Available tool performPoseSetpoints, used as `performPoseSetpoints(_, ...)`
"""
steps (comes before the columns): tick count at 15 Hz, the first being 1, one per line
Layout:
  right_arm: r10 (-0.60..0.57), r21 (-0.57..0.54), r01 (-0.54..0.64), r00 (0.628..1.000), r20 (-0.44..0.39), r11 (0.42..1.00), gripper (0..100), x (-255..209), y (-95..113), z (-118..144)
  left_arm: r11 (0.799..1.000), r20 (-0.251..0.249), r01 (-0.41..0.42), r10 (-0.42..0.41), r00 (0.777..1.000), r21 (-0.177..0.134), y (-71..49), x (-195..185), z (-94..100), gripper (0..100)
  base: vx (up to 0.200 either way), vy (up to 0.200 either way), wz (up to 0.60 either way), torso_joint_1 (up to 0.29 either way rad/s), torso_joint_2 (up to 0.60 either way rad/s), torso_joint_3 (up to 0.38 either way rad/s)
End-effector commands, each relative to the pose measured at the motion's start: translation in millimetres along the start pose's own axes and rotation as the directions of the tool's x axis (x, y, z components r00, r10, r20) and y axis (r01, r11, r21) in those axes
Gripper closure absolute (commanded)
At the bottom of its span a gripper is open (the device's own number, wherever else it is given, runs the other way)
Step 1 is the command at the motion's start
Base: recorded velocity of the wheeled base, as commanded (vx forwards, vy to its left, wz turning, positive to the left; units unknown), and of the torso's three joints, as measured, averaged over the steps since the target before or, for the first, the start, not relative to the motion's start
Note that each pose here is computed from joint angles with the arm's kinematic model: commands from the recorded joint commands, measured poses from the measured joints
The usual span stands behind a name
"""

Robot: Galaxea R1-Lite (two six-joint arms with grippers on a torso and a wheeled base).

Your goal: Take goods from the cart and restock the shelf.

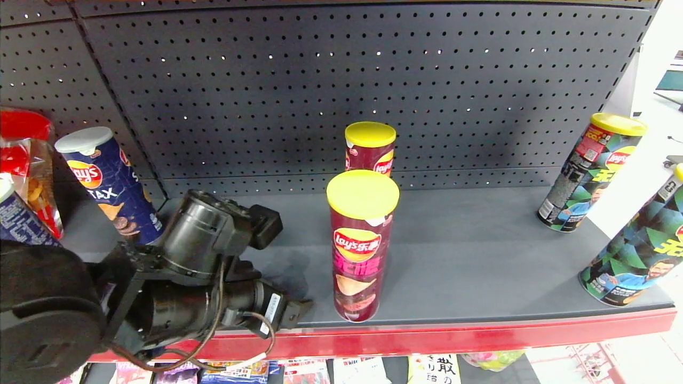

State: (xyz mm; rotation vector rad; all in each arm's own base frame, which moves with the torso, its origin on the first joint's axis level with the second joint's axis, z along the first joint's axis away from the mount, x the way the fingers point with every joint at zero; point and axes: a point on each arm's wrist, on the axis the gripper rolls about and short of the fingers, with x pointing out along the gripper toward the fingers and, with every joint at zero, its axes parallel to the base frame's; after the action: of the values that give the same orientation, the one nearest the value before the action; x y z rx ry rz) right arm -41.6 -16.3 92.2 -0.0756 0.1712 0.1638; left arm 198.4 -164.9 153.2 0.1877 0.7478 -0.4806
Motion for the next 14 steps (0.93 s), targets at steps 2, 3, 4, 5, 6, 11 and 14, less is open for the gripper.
performPoseSetpoints(2,0.038,0.0,-0.038,0.999,0.002,0.999,0,0,1,0,0.999,0.101,-0.01,0.013,0.995,-0.036,17.3,-57,-13.4,0,0.0,0.0,0.0,0.0,0.0,0.0)
performPoseSetpoints(3,0.049,0.0,-0.049,0.999,0.001,0.999,0,0,1,0,0.999,0.136,-0.001,0.006,0.991,-0.04,20.9,-77,-23.3,0,0.0,0.0,0.0,0.0,0.0,0.0)
performPoseSetpoints(4,0.064,-0.002,-0.064,0.998,0.001,0.998,0,1,2,0,0.999,0.164,0.009,-0.002,0.986,-0.04,22.7,-89,-30.4,0,0.0,0.0,0.0,0.0,0.0,0.0)
performPoseSetpoints(5,0.07,-0.002,-0.07,0.998,0.001,0.998,0,1,2,0,0.999,0.186,0.022,-0.015,0.983,-0.033,24.4,-99,-36.1,0,0.0,0.0,0.0,0.0,0.0,0.0)
performPoseSetpoints(6,0.071,-0.002,-0.071,0.998,0.0,0.998,0,1,2,-1,0.999,0.218,0.028,-0.023,0.976,-0.02,27.7,-117,-46.8,0,0.0,0.0,0.0,0.0,0.0,0.0)
performPoseSetpoints(11,0.124,0.002,-0.124,0.992,0.008,0.992,0,2,3,-1,0.994,0.226,-0.084,0.097,0.969,-0.069,46.4,-177,-106.3,0,0.0,0.0,0.0,0.0,0.0,0.0)
performPoseSetpoints(14,0.035,0.039,-0.035,0.999,0.02,0.999,0,2,1,0,0.895,0.271,-0.327,0.41,0.871,-0.304,57.8,-198,-130.6,0,0.0,0.0,0.0,0.0,0.0,0.0)
